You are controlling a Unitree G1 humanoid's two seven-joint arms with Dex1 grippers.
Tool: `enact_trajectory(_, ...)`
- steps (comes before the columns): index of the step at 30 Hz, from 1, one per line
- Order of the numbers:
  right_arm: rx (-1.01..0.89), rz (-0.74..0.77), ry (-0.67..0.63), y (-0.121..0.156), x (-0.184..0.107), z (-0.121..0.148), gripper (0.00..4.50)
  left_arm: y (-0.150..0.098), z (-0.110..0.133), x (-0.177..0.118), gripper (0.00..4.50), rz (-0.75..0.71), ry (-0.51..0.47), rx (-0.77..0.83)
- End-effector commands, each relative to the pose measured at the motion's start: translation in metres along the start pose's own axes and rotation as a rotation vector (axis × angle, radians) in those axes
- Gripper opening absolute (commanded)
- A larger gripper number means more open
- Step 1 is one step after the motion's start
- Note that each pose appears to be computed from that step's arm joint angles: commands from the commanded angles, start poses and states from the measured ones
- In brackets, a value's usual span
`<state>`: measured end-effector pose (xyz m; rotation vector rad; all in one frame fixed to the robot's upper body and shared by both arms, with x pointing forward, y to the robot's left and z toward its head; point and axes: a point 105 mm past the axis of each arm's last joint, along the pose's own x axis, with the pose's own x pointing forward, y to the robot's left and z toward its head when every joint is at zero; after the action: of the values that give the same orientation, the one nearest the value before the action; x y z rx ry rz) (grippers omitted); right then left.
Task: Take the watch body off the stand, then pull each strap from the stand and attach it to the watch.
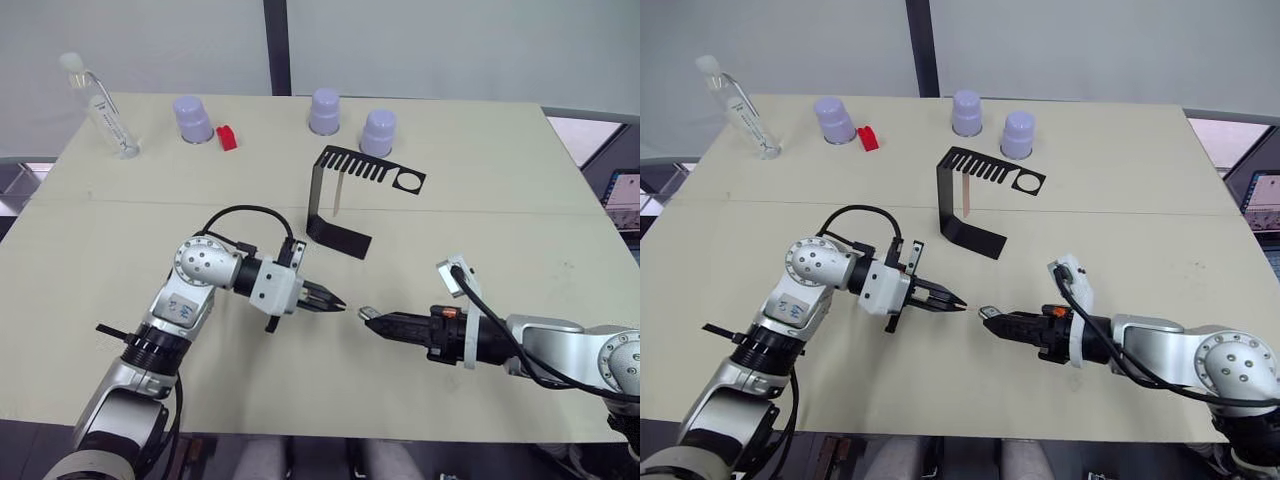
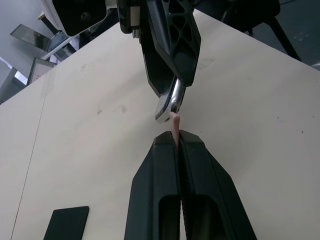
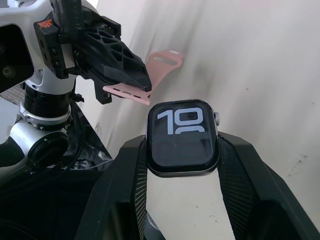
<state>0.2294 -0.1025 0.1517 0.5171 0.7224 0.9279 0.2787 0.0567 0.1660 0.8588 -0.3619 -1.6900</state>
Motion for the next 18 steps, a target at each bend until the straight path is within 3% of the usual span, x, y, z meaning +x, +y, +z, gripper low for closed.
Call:
enact_trajectory(1, 0.009, 0.035, -0.002, 0.006, 0.0018, 0.0007, 1.49, 0.0035, 0.005, 0.0036, 0.0, 0.008, -0.001, 0.055)
enact_trajectory(18, 0.027, 0.06, -0.033, 0.0063, 0.0006, 0.0047, 1.49, -0.001, 0.0025, 0.0065, 0.0, -0.008, 0.021, 0.069)
